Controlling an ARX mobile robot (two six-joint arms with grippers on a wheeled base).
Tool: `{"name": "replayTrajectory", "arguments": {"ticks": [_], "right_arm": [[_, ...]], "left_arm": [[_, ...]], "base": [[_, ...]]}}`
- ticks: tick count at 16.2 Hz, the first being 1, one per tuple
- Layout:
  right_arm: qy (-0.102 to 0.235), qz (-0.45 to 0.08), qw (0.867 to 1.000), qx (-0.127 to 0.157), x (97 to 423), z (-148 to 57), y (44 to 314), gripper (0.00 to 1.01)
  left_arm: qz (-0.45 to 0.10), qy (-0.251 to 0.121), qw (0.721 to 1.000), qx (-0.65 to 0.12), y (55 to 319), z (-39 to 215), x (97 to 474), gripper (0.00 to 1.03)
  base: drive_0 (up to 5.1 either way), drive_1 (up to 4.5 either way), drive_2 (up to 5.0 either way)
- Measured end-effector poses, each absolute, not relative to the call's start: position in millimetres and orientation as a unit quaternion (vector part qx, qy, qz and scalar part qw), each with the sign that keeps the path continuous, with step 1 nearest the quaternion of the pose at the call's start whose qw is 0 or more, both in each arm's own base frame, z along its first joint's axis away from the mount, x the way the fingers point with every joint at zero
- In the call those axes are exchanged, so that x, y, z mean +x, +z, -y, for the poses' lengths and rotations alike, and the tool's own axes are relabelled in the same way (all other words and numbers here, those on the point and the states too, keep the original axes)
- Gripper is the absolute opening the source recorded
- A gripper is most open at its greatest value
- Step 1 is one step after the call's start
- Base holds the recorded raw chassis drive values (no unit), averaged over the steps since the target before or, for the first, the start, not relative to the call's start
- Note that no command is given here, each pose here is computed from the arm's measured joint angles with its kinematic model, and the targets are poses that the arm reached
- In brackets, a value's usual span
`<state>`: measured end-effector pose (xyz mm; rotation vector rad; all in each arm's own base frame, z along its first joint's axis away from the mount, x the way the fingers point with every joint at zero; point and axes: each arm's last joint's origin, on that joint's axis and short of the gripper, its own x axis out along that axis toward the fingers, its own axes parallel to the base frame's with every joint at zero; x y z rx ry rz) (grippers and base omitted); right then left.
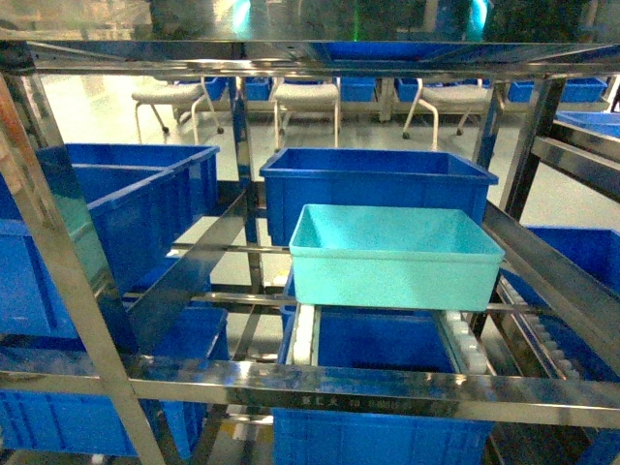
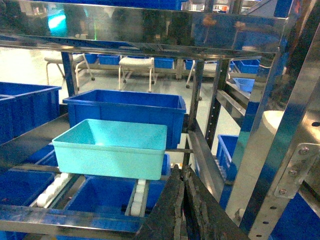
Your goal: Organize blue bins on left shelf correctly
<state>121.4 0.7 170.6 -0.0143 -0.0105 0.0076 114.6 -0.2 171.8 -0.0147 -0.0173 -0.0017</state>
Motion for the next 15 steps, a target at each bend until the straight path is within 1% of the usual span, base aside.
{"name": "replayTrajectory", "arguments": {"ticks": [5,7,8,9,10,11,12,15], "right_arm": [[0.004,0.008,1.0,-0.007,112.4,-0.7,171.2,0.02],[0.004,0.007,1.0,-0.007,110.0,-0.6,170.8,0.02],[0.004,0.007,1.0,-0.007,108.8,-0.7,170.6,0.02],[0.004,0.007,1.0,-0.007,107.5,-0.6,170.5,0.02],[0.003,-0.02,1.0,-0.007,100.9,-0.5,164.2,0.02],[0.003,0.012,1.0,-0.007,97.2,-0.5,169.3,0.02],[0.004,0.0,1.0,-0.007,97.1,-0.6,167.0,0.02],[0.004,0.003,1.0,-0.007,97.1,-0.6,167.5,0.02]], "left_arm": [[0.008,-0.001,1.0,-0.007,171.2,0.2,108.2,0.02],[-0.015,-0.001,1.0,-0.007,165.0,0.2,98.8,0.02],[0.01,-0.001,1.0,-0.007,170.3,0.2,97.2,0.02],[-0.003,-0.001,1.0,-0.007,166.9,0.2,97.4,0.02],[0.002,-0.001,1.0,-0.007,167.8,0.2,97.4,0.02],[0.0,-0.001,1.0,-0.007,167.3,0.2,97.4,0.02],[0.0,0.0,1.0,-0.007,167.3,0.1,97.4,0.02],[0.0,-0.001,1.0,-0.007,167.4,0.2,97.4,0.02]], "base": [[0.0,0.0,0.0],[0.0,0.0,0.0],[0.0,0.0,0.0],[0.0,0.0,0.0],[0.0,0.0,0.0],[0.0,0.0,0.0],[0.0,0.0,0.0],[0.0,0.0,0.0]]}}
